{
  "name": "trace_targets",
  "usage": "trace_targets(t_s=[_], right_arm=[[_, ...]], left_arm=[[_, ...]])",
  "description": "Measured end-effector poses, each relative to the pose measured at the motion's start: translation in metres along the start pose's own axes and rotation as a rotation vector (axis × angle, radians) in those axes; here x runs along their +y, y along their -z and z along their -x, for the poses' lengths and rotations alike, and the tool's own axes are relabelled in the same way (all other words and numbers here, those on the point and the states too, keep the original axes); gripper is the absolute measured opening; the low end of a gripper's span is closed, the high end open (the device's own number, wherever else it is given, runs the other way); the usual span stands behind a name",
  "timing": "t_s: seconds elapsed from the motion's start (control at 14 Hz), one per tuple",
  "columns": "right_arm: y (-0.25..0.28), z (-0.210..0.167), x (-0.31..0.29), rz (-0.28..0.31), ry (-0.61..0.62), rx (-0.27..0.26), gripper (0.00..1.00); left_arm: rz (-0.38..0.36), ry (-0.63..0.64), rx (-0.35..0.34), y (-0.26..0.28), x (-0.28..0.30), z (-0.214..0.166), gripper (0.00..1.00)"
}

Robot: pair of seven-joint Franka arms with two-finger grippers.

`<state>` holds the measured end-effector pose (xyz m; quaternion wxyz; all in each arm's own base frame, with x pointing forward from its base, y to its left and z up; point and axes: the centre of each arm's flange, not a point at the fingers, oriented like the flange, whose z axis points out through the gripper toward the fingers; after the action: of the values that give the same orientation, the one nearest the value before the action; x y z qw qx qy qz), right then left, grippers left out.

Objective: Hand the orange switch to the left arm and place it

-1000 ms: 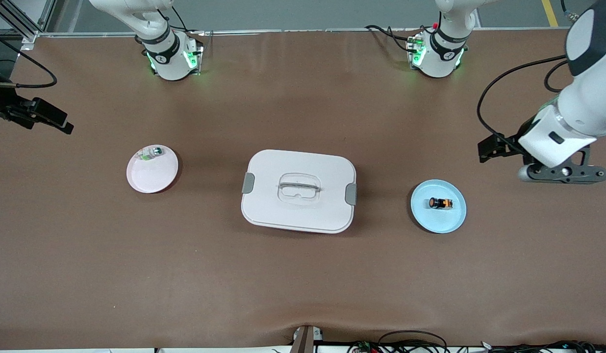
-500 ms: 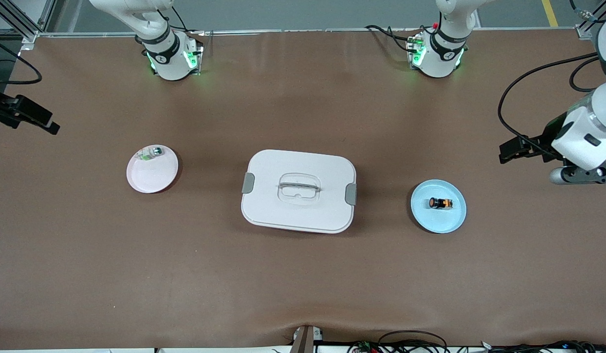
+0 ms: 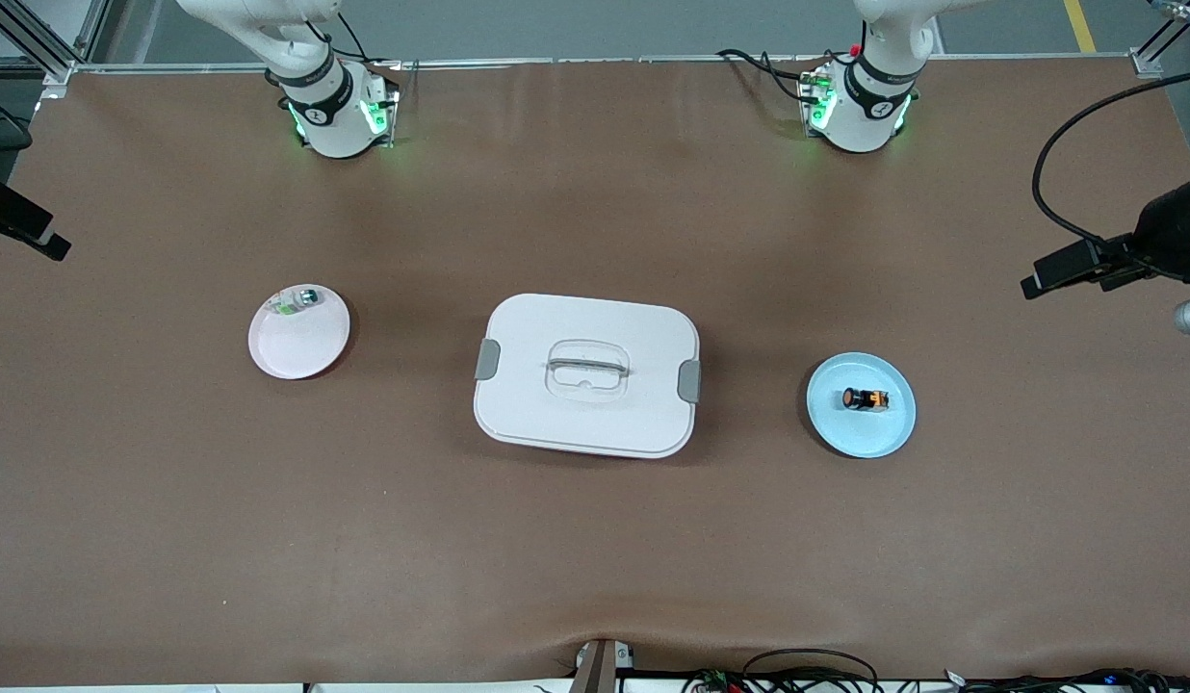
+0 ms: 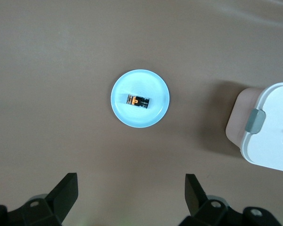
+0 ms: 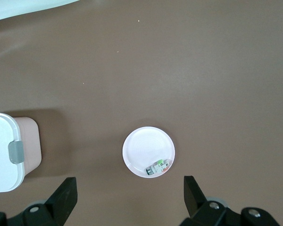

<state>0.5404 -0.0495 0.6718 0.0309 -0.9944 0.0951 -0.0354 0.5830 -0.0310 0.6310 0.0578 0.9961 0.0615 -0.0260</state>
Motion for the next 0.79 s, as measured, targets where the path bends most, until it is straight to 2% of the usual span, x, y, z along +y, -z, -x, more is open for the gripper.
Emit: trace_targets(t_s=[0.43, 0.79], right_arm=[[-0.002, -0.001, 0.001, 0.010, 0.067, -0.005, 1.00], [-0.003, -0.001, 0.001, 0.011, 0.074, -0.006, 1.00]], left_arm=[[-0.110, -0.074, -0.009, 0.000, 0.042, 0.044, 1.00], [-0.113, -0.025, 0.001, 0.009, 0.010, 0.057, 1.00]])
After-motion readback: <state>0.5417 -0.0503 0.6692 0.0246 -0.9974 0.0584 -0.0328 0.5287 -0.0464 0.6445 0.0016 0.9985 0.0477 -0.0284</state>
